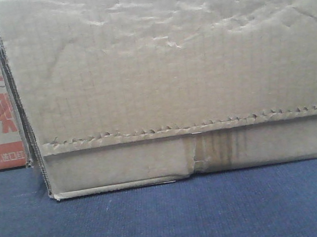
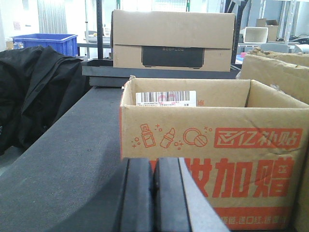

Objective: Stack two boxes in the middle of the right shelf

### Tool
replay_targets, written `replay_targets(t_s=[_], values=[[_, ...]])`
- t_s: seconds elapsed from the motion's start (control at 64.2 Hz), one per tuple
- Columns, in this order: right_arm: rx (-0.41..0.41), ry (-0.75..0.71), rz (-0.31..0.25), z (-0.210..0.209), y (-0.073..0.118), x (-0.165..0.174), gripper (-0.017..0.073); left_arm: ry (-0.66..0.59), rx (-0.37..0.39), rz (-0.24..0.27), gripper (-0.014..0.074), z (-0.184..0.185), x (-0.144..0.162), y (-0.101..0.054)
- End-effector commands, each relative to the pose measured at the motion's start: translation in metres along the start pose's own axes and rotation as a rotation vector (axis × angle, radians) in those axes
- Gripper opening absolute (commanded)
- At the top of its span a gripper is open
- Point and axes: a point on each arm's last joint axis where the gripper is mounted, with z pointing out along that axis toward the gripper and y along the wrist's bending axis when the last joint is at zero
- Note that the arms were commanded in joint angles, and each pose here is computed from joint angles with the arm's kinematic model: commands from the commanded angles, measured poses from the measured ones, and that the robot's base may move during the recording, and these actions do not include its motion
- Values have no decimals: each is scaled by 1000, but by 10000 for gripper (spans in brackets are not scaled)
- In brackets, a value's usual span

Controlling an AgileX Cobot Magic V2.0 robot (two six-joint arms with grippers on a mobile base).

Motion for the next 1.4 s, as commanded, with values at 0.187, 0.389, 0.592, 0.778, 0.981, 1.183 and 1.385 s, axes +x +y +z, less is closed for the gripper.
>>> replay_targets(t_s=[0.187, 0.389, 0.592, 0.778, 0.981, 1.183, 1.385], values=[[3, -24, -6, 0, 0, -2, -155, -23, -6, 0, -111, 0, -2, 0], [3, -24, -6, 0, 0, -2, -155, -23, -6, 0, -111, 0, -2, 0], [3, -29, -5, 0, 0, -3, -155, -52, -5, 0, -111, -1, -5, 0], [7, -50, -5, 0, -1, -4, -155, -137, -5, 1, -111, -1, -13, 0], [10, -70, -5, -1, -1, -6, -155, -231, -5, 1, -111, -3, -21, 0], [16, -108, -5, -1, -1, -10, -155, -229, -5, 1, -111, -3, -21, 0], [12, -211, -6, -9, -1, -50, -155, -307, -5, 1, -111, -7, -46, 0]])
